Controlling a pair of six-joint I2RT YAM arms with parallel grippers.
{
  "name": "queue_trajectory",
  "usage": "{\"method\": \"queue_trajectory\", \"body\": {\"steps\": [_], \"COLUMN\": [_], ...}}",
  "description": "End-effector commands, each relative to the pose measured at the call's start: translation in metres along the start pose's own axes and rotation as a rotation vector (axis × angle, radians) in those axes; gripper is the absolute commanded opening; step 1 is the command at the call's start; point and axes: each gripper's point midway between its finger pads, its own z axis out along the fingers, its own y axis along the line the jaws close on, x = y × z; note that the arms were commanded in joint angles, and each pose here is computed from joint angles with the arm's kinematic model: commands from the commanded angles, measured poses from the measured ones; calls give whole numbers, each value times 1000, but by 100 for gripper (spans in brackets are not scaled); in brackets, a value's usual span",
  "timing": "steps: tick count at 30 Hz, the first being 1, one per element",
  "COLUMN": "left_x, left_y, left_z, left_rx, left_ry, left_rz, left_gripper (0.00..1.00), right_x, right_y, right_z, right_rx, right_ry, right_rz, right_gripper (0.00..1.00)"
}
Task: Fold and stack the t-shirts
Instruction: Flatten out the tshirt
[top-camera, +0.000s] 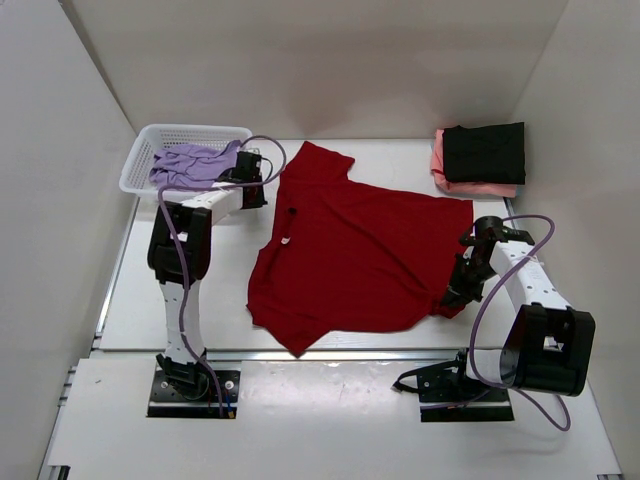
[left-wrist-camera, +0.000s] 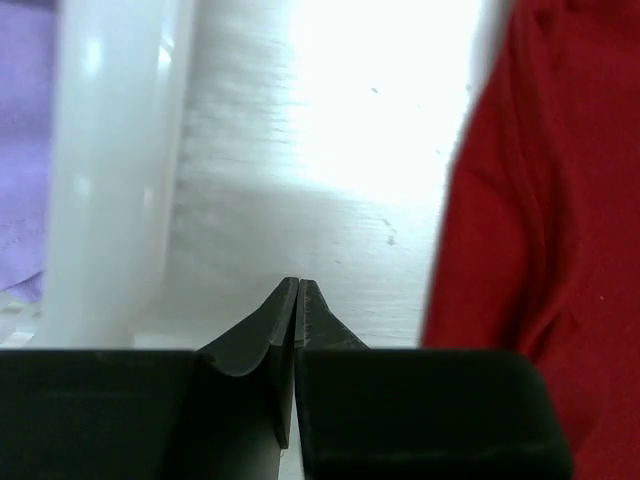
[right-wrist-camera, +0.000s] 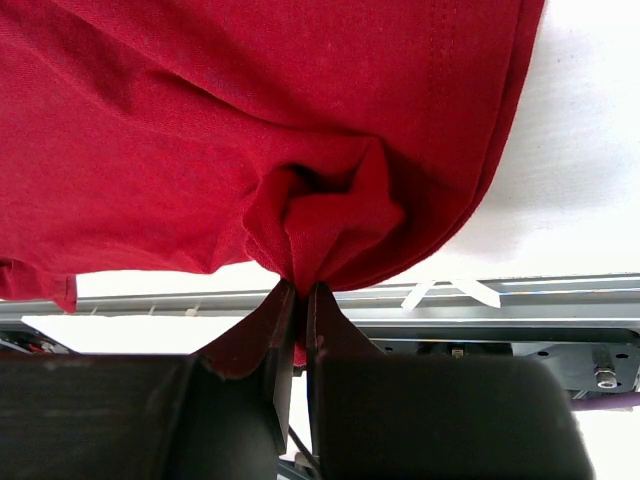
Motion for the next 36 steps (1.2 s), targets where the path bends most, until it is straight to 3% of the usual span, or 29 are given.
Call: {"method": "queue_trajectory", "body": {"steps": [1,5,10,15,20,26,31,36], "left_x": [-55,-77,-56,-24,-4,24,15,3], "left_y": [1,-52,-110,-143,-138,-97,-60,-43], "left_z": [-39,-60,-65,-57,-45,-20,-15,-19], "left_rx": [48,337,452,511,462,300,151,144], "left_ry": [-142,-193,-156,-86,-41,24,3,-10], "left_rz": [-46,-176,-116,-93,-44,-9,1,-88], "left_gripper": [13,15,15,14,14,15,15,16], "right_x": [-9,-10,-9,-7,-6,-6,-4,-3], "right_y": [8,7,9,3,1,3,0,0], "right_z": [-6,-5,-4,-6,-6,-4,-3,-3], "right_rx": [-25,-25,-26,-26,-30,-34,-28,-27], "right_ry": [-40,-38,-33,-40,-43,-38,-31,-28], "right_rz": [-15,-8,-12,-2,13,4,8,12], "right_gripper": [0,0,0,0,0,0,0,0]}}
